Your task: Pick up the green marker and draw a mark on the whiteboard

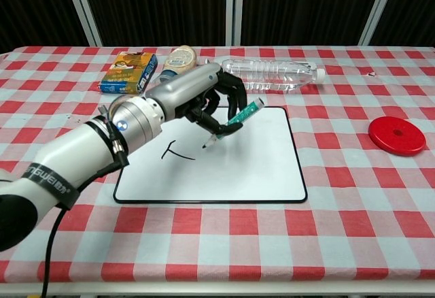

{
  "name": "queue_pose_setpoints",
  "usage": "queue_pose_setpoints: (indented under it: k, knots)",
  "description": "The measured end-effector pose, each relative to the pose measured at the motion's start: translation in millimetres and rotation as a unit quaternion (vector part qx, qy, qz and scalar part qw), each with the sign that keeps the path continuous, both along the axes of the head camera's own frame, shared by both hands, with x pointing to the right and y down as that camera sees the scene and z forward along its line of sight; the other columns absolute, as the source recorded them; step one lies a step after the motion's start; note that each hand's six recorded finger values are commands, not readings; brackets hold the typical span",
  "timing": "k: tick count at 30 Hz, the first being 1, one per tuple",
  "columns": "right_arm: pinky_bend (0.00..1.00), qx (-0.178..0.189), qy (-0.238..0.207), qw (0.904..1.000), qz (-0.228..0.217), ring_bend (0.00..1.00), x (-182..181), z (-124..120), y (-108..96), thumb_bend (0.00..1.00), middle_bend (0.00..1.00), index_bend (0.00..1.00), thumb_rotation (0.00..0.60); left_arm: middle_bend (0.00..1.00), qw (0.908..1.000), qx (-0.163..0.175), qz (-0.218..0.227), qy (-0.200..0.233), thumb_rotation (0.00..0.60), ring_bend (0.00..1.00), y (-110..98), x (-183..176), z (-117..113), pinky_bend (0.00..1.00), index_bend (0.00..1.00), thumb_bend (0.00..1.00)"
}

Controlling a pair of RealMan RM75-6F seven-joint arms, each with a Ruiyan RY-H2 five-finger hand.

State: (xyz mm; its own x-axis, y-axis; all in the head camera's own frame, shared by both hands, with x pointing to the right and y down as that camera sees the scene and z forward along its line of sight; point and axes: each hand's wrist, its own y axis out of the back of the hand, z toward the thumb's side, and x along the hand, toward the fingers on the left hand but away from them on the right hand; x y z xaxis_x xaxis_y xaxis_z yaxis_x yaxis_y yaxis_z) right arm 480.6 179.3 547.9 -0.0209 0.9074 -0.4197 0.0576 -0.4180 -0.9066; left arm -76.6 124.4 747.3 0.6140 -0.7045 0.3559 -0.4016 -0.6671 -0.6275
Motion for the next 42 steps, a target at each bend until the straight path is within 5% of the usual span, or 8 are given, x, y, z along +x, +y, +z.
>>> queue_pose_setpoints:
  k: [6, 12, 22, 26, 32, 38, 42]
  knots:
    - [0.0, -0.003, -0.008, 1.0, -0.003, 0.0, -2, 4, 0, 0.1, 0.03, 0.0, 0.6, 0.6, 0.999, 0.03, 0.001, -0.032, 0.6, 0.77, -24, -33, -15, 0.94, 0.55, 0.41]
    - [0.0, -0.003, -0.014, 0.9999, -0.009, 0.0, -5, 7, -1, 0.1, 0.03, 0.0, 0.6, 0.57, 0.9848, 0.061, 0.038, -0.158, 0.6, 0.75, -36, -84, -13, 0.92, 0.54, 0.41]
    - [0.0, -0.003, -0.017, 0.9998, -0.013, 0.0, -9, 8, 1, 0.1, 0.03, 0.0, 0.6, 0.56, 0.9195, 0.07, 0.092, -0.376, 0.6, 0.73, -34, -159, -2, 0.89, 0.53, 0.41]
    - [0.0, -0.004, -0.015, 0.9998, -0.01, 0.0, -9, 7, 3, 0.1, 0.03, 0.0, 0.6, 0.51, 0.9065, 0.053, 0.096, -0.408, 0.6, 0.71, -32, -176, 3, 0.88, 0.45, 0.4]
    - [0.0, -0.004, -0.014, 0.9999, -0.005, 0.0, -6, 6, 5, 0.1, 0.03, 0.0, 0.6, 0.27, 0.9024, 0.041, 0.099, -0.417, 0.6, 0.54, -28, -179, 3, 0.78, 0.13, 0.34]
    - [0.0, 0.0, -0.014, 0.9999, 0.002, 0.0, 0, 2, 9, 0.1, 0.03, 0.0, 0.6, 0.25, 0.9141, 0.062, 0.05, -0.398, 0.6, 0.41, -32, -184, -26, 0.7, 0.12, 0.33]
    - [0.0, 0.003, -0.016, 0.9998, 0.011, 0.0, 8, -1, 14, 0.1, 0.03, 0.0, 0.6, 0.25, 0.9198, 0.088, -0.029, -0.381, 0.6, 0.33, -36, -218, -63, 0.51, 0.15, 0.29]
